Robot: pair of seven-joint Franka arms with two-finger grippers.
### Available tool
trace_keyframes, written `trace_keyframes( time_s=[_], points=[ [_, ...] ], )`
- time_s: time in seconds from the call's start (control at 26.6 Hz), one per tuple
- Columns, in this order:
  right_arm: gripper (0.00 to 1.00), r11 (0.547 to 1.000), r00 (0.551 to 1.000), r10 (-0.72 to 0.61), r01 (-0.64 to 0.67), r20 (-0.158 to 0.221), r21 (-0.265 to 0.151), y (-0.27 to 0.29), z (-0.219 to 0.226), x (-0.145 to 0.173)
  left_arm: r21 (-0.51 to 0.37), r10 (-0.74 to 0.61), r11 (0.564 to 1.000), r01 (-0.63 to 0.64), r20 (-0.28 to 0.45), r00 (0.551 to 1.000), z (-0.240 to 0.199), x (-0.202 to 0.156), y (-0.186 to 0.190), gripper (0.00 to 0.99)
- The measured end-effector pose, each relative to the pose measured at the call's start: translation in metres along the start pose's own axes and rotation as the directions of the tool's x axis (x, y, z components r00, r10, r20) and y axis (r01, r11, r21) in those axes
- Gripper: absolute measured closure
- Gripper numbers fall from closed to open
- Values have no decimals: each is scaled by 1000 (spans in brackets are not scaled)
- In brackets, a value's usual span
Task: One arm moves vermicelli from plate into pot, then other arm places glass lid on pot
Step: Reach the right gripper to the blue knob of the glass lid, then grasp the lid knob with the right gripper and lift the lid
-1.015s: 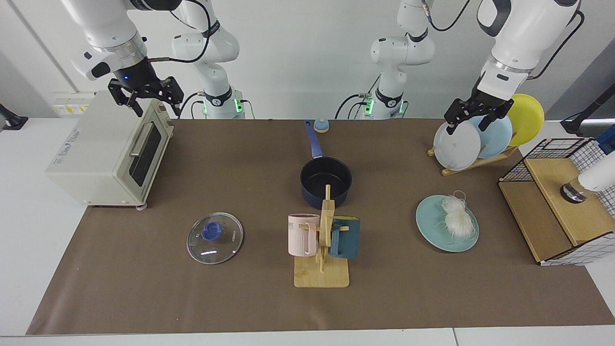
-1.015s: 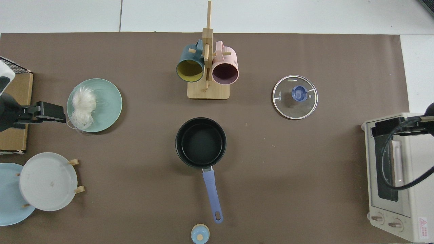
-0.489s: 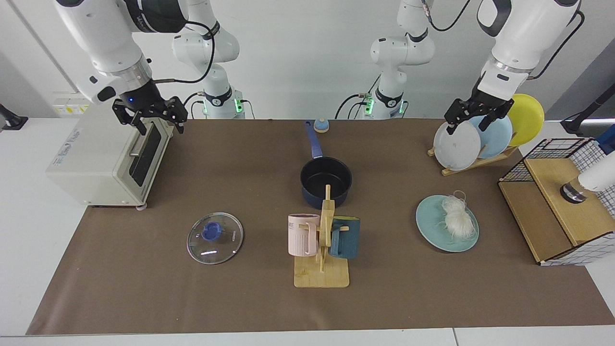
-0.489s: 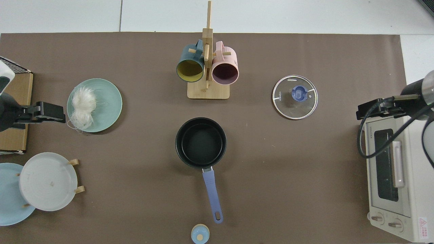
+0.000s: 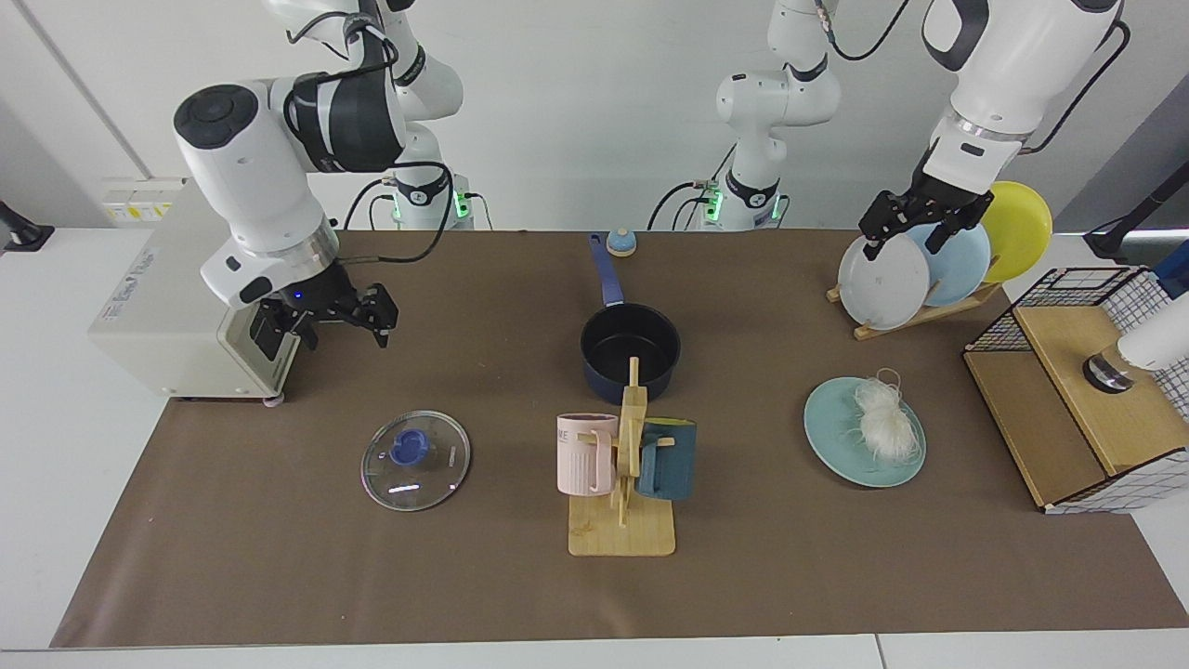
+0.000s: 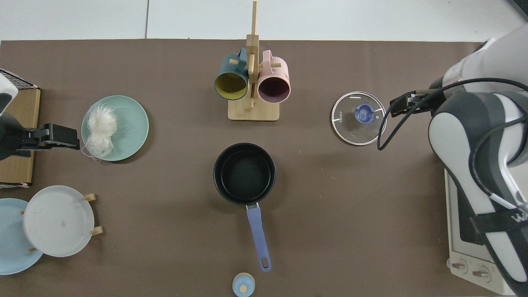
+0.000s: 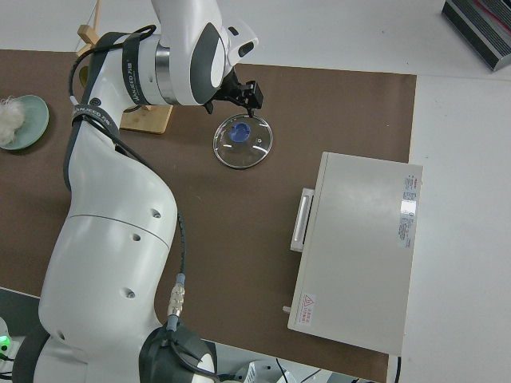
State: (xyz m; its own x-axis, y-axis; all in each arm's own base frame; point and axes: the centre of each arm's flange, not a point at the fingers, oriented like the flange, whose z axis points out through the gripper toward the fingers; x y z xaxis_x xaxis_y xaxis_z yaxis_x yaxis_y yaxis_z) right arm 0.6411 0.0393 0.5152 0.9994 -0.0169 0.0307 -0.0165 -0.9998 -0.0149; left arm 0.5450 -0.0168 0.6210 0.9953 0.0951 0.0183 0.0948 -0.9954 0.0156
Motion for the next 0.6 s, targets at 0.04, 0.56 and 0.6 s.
trace_keyframes(
  time_s=[0.04, 0.56, 0.6],
  points=[
    [0, 1000, 1000, 4, -4, -3, 0, -2, 7, 4, 0, 0, 1000, 0, 0, 1000, 0, 0, 0, 0],
    [0, 998, 998, 55, -55, 13, -10, -19, 100, 42, 0, -1, 1000, 1, 0, 1000, 0, 0, 0, 0],
    [0, 998, 998, 64, -64, 14, -10, -19, 104, 44, 0, -1, 1000, 1, 0, 1000, 0, 0, 0, 0]
  ],
)
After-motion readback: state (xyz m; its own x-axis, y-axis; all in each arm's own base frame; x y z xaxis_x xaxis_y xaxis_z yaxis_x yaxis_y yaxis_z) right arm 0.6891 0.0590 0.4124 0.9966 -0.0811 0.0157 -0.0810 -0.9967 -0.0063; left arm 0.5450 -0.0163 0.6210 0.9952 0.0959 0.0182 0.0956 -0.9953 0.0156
